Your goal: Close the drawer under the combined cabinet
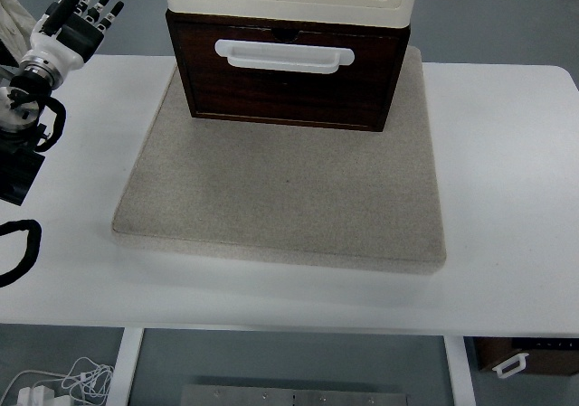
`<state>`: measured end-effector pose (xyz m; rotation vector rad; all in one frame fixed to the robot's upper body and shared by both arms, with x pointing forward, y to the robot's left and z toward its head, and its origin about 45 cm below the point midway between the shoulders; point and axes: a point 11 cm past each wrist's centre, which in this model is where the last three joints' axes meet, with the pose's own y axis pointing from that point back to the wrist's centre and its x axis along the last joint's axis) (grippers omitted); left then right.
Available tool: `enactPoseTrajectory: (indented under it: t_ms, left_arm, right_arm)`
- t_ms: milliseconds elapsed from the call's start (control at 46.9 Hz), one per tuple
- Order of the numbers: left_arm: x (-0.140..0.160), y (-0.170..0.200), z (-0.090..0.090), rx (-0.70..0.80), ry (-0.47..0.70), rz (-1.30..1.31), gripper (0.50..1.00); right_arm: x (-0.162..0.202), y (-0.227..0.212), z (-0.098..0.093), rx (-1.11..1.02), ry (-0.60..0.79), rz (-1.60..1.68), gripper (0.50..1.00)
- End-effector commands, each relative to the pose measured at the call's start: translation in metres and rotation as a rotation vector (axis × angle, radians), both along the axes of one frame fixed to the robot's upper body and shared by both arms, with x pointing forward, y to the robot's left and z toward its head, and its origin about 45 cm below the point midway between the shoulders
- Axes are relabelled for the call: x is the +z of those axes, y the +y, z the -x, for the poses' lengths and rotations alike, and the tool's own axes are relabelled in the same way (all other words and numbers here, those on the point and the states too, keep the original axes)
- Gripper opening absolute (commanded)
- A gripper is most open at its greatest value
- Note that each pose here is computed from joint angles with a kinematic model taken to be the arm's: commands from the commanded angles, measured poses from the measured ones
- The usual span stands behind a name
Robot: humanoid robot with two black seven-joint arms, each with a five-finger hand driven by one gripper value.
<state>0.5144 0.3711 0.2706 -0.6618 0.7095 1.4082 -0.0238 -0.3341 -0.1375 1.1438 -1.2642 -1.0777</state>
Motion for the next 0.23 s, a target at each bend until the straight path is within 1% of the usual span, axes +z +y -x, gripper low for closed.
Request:
enactPoseTrajectory:
  t_ms: [0, 213]
  left_arm:
    - [-0.0014, -0.0078, -0.0016, 0.001, -0.008, 0.039, 1.000]
    - [0.0028, -0.0079, -0.0026, 0.026, -0.037, 0.121, 1.000]
  right_arm:
    - [0.0000, 0.0000, -0.0001, 0.000, 0.000, 0.000, 0.952]
    - [0.0000, 0.0000, 0.0001, -0.001, 0.001, 0.000, 0.952]
